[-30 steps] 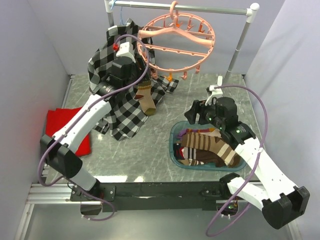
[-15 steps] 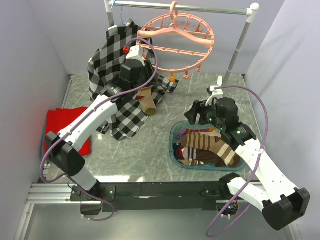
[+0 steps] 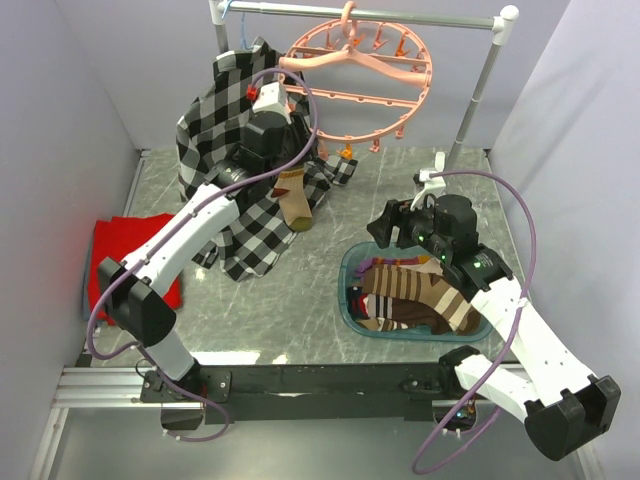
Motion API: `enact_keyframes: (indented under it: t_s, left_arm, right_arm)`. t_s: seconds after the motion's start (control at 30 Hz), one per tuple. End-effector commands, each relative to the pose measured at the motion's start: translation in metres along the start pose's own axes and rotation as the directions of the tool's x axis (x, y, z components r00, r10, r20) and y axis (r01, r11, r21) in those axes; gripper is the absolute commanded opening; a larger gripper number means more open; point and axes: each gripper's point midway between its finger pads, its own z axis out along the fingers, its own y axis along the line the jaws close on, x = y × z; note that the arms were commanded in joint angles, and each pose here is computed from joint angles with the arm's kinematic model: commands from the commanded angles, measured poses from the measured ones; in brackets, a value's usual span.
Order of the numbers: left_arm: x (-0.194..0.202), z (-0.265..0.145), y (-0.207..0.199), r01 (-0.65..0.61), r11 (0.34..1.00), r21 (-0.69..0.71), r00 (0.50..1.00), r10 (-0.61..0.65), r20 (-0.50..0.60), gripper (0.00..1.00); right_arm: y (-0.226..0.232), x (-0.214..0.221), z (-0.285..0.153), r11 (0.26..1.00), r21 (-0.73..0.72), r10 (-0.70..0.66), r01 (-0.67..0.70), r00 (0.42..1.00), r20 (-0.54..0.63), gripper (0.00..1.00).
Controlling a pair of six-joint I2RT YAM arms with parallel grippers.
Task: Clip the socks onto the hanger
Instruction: Open the clamp at the hanger.
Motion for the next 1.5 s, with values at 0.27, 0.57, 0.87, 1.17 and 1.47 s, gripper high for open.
enact_keyframes:
  t_s: [0.27,0.57,0.87,1.17,1.47]
  left_arm:
    - [-0.016,-0.007,-0.027,0.031,0.997,0.075,0.998,-0.035,0.048,0.47]
    - [-0.017,0.005,-0.018,0.002,1.000,0.017,0.997,-0.003,0.072,0.28]
    - [-0.019,0.007,-0.014,-0.030,1.000,-0.008,0.997,0.030,0.068,0.21]
    - [-0.033,0.000,-0.011,-0.046,0.999,-0.009,0.996,0.046,0.080,0.17]
    - [-0.034,0.001,-0.006,-0.046,0.999,-0.007,0.997,0.046,0.061,0.16]
  right_arm:
    - [0.011,-0.017,-0.005,0.999,-0.055,0.000,0.004,0.997,0.079,0.81]
    - [0.030,-0.041,-0.007,0.990,-0.142,0.012,0.011,0.987,0.159,0.81]
    - [0.069,-0.096,0.002,0.941,-0.325,0.018,0.100,0.940,0.341,0.81]
    - [0.096,-0.118,0.047,0.857,-0.467,-0.006,0.215,0.912,0.409,0.79]
    - [0.093,-0.132,0.093,0.855,-0.446,-0.048,0.265,0.896,0.441,0.74]
